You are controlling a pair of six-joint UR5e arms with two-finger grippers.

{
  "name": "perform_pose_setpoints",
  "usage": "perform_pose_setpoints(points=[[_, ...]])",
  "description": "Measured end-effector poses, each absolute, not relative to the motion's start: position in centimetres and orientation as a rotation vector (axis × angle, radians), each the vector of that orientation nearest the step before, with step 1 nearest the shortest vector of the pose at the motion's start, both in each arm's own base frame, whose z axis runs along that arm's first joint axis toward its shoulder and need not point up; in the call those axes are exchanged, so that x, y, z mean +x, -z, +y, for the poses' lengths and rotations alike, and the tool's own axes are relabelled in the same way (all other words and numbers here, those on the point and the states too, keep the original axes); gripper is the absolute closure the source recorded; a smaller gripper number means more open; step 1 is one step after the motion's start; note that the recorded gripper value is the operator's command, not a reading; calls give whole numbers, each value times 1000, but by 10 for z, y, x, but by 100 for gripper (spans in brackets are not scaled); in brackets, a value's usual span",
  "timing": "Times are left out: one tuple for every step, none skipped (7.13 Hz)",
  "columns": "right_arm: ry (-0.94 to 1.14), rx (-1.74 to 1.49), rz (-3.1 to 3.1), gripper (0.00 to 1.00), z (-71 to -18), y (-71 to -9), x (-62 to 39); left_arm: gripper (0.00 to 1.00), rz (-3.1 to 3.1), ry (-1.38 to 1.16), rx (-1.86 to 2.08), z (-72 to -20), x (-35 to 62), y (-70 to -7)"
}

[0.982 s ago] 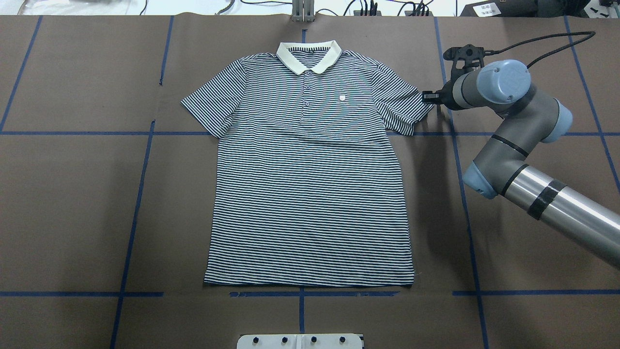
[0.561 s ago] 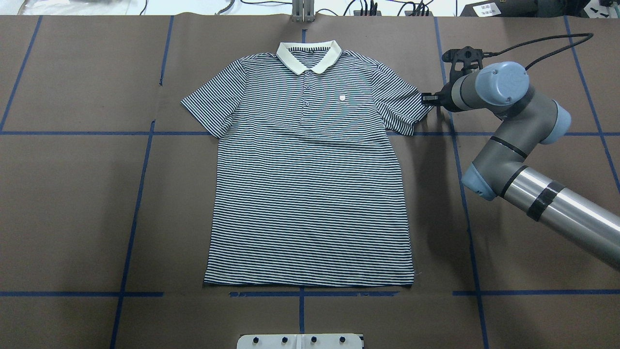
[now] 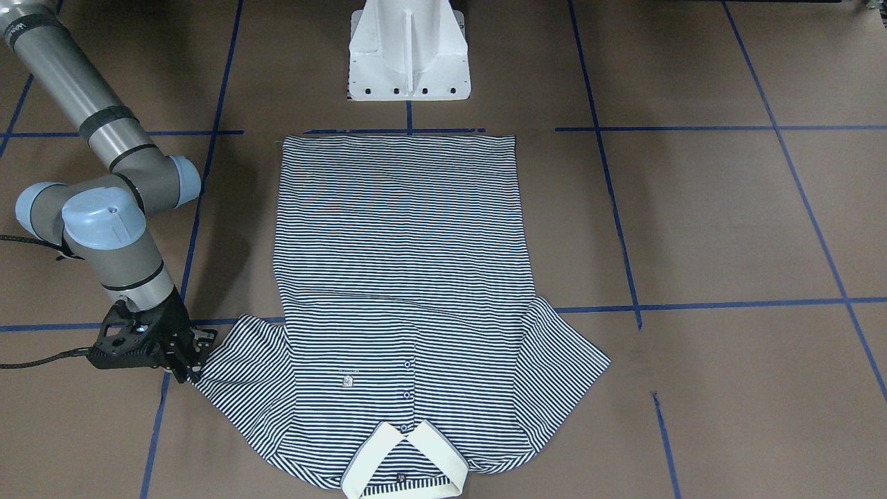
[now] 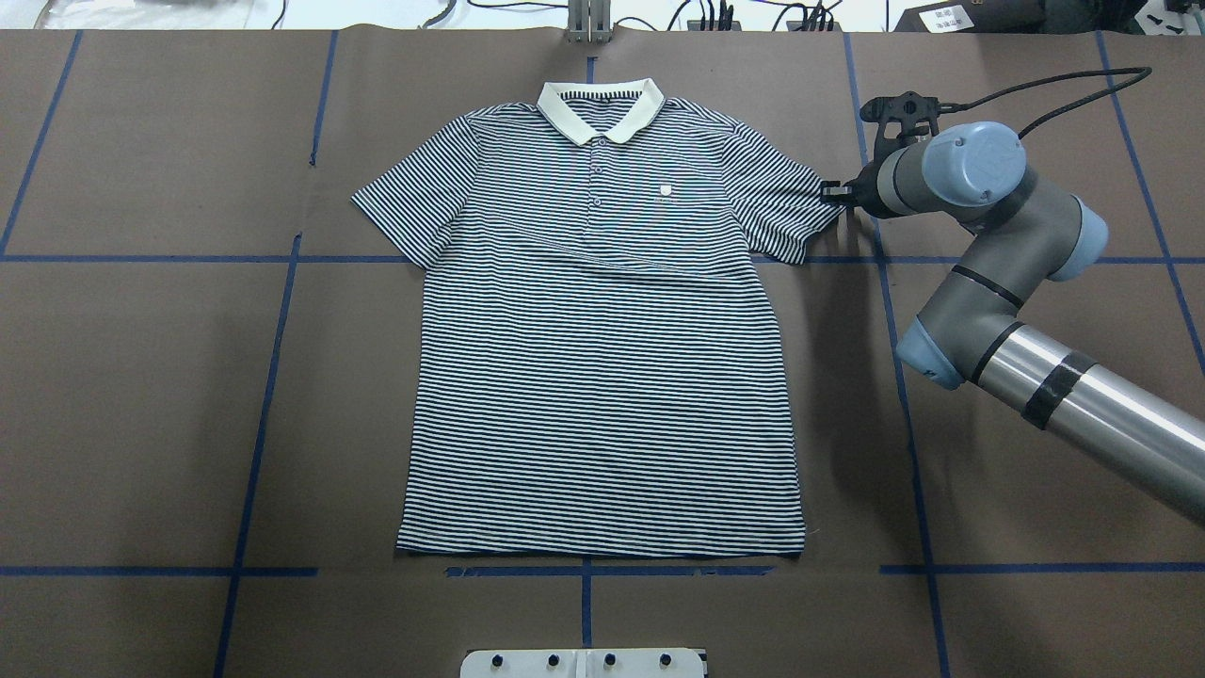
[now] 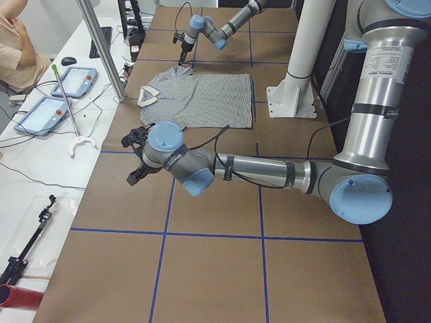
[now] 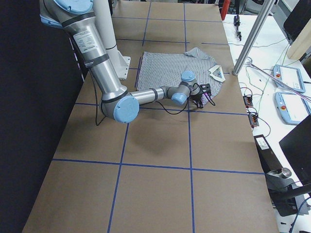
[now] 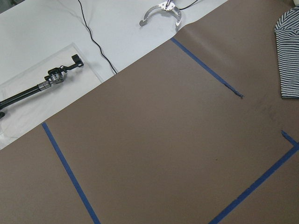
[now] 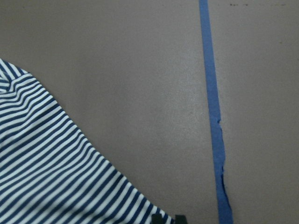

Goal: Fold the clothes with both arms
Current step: 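Move the right gripper in beside the shirt's sleeve nearest it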

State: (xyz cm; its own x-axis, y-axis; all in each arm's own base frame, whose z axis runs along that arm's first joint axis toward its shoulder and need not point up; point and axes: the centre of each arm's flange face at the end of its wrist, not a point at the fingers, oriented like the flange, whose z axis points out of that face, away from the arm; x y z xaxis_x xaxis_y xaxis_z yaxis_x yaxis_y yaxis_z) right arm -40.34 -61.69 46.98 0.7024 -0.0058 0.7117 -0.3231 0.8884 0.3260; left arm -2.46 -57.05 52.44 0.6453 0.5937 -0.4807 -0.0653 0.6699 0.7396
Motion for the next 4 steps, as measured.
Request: perform_pose_setpoints(points=[[-189,458,-785,100,-619,-464,-404,0,788,-418,752,-570,-25,-524],[-192,460,-789,100,-620,-460,-404,0,788,-419,752,-570,-25,-525],[-195,464,-793,100,-621,-455,-403,0,788,-419,752,-570,-25,-525],[-200,465,-795,100,-621,-446,-400,0,788,-419,751,-570,-25,-525]])
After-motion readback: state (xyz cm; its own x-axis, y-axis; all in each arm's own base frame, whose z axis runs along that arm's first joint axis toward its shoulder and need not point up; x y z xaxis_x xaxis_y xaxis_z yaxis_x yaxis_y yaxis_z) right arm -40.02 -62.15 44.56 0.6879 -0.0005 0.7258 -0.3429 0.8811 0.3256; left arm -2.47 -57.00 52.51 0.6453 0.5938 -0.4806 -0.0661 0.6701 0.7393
